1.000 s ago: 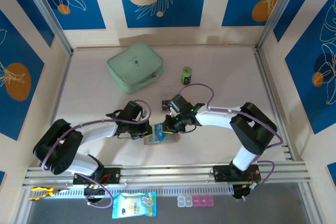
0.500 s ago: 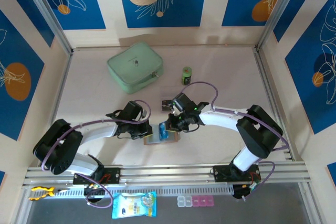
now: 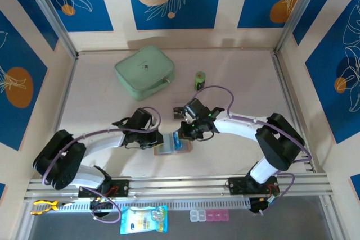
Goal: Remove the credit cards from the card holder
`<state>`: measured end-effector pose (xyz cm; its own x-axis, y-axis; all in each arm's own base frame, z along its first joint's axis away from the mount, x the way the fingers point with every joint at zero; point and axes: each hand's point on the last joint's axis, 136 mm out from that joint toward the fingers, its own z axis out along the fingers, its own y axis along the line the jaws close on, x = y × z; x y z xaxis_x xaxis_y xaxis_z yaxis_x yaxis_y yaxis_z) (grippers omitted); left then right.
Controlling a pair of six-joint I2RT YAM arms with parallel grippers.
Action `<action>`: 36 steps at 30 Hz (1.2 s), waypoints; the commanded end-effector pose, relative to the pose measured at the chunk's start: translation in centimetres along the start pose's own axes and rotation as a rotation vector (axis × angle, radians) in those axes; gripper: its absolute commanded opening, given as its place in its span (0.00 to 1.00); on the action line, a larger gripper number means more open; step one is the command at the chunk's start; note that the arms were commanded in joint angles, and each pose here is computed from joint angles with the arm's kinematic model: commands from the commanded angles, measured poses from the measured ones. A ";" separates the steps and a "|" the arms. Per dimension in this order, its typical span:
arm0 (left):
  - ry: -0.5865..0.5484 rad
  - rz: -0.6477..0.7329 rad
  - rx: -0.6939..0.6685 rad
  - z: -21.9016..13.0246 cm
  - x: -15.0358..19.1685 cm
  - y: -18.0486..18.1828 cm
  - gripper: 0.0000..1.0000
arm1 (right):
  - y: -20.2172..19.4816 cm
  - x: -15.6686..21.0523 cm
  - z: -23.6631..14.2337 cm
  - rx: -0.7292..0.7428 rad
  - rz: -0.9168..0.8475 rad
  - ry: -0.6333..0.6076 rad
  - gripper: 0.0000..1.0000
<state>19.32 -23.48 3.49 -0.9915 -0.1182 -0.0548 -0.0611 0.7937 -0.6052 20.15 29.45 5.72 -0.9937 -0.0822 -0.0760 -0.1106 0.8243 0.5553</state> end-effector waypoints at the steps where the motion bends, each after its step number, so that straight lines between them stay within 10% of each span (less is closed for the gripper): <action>1: -0.016 0.019 -0.003 -0.8 0.0 -0.4 0.15 | 0.7 -0.4 -1.6 0.005 -0.056 -0.013 0.09; 24: -0.092 0.011 -0.010 -4.0 0.0 0.8 0.19 | 0.4 -2.8 -7.0 0.213 -1.154 0.124 0.00; 36: -0.123 -0.002 -0.016 -5.5 0.5 1.3 0.21 | -0.6 -6.4 -9.6 0.236 -1.327 0.201 0.00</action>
<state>18.63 -20.40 7.79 -0.9699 -0.1856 -0.1577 -0.0475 0.7793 -0.6248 26.17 24.45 13.44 -0.2120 -0.9221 -0.3237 -0.9747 0.2233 0.0023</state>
